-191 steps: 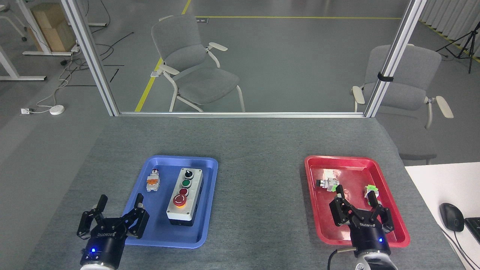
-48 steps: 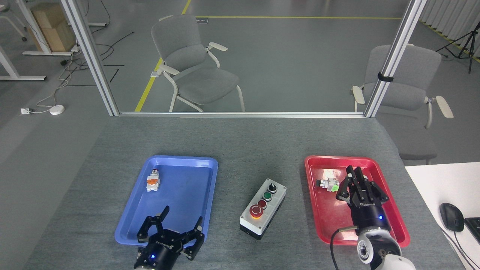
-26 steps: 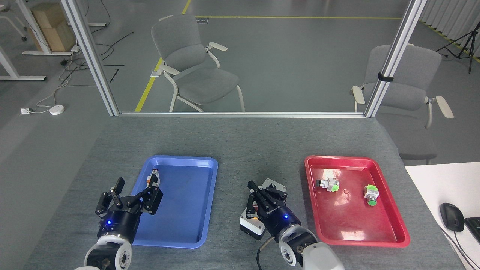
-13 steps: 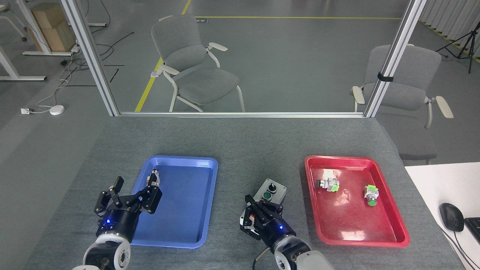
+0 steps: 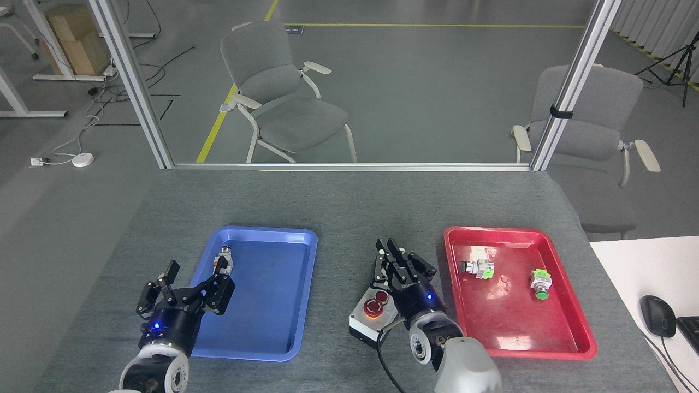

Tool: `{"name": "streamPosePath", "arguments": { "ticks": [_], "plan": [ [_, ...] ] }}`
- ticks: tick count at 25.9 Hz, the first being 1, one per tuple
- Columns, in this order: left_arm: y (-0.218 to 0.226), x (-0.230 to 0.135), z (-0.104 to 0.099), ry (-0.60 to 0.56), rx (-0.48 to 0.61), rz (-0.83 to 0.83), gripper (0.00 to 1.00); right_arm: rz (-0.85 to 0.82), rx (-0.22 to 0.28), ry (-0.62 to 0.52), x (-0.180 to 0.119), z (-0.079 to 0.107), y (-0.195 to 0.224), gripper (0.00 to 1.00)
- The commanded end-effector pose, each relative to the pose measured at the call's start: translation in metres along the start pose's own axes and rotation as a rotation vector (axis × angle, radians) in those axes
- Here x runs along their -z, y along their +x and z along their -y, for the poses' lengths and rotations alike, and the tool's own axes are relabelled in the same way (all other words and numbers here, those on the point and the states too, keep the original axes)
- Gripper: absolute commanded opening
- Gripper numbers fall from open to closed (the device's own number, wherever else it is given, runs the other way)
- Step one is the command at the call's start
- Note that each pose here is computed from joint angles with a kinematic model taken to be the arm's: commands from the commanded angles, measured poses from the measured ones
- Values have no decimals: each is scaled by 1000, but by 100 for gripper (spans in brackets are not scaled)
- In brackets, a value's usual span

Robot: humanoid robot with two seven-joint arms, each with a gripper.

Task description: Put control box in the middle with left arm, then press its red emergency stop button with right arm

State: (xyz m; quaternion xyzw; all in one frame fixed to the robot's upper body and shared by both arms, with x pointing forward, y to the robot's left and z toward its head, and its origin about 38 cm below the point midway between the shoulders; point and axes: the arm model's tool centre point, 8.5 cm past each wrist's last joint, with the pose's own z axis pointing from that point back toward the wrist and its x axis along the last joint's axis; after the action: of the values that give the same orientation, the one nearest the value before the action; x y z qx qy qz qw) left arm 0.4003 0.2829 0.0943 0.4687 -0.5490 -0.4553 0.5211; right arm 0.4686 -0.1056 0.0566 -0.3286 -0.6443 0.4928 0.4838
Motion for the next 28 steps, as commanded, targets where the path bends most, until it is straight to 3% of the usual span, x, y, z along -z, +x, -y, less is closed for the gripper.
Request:
{"name": "streamPosePath", "arguments": {
  "ticks": [1,5,8,12,13,16,19,28],
  "plan": [
    [-1,-6,8,-18,0,-1,99,-83,105,-184,9,46,-26,99],
    [-1,-20,24,-55,-2,-3,99,-194,84,-211,-11,57,-82,99],
    [0,-32,38,-91,-8,-7,99,-287,51,-169,-42,35,-111,99],
    [3,-36,44,-97,-5,4,99,-339,-99,-104,-90,9,-120,99],
    [4,-36,44,-96,-6,4,99,-349,-111,-94,-102,2,-117,99],
    [6,-36,43,-75,-27,1,99,-367,-101,-91,-126,-10,-103,99],
    [8,-36,46,-78,-39,-2,99,-377,-93,-110,-139,-9,-97,99],
    [9,-36,47,-77,-47,-7,99,-375,-95,-130,-143,-4,-94,99]
  ]
}}
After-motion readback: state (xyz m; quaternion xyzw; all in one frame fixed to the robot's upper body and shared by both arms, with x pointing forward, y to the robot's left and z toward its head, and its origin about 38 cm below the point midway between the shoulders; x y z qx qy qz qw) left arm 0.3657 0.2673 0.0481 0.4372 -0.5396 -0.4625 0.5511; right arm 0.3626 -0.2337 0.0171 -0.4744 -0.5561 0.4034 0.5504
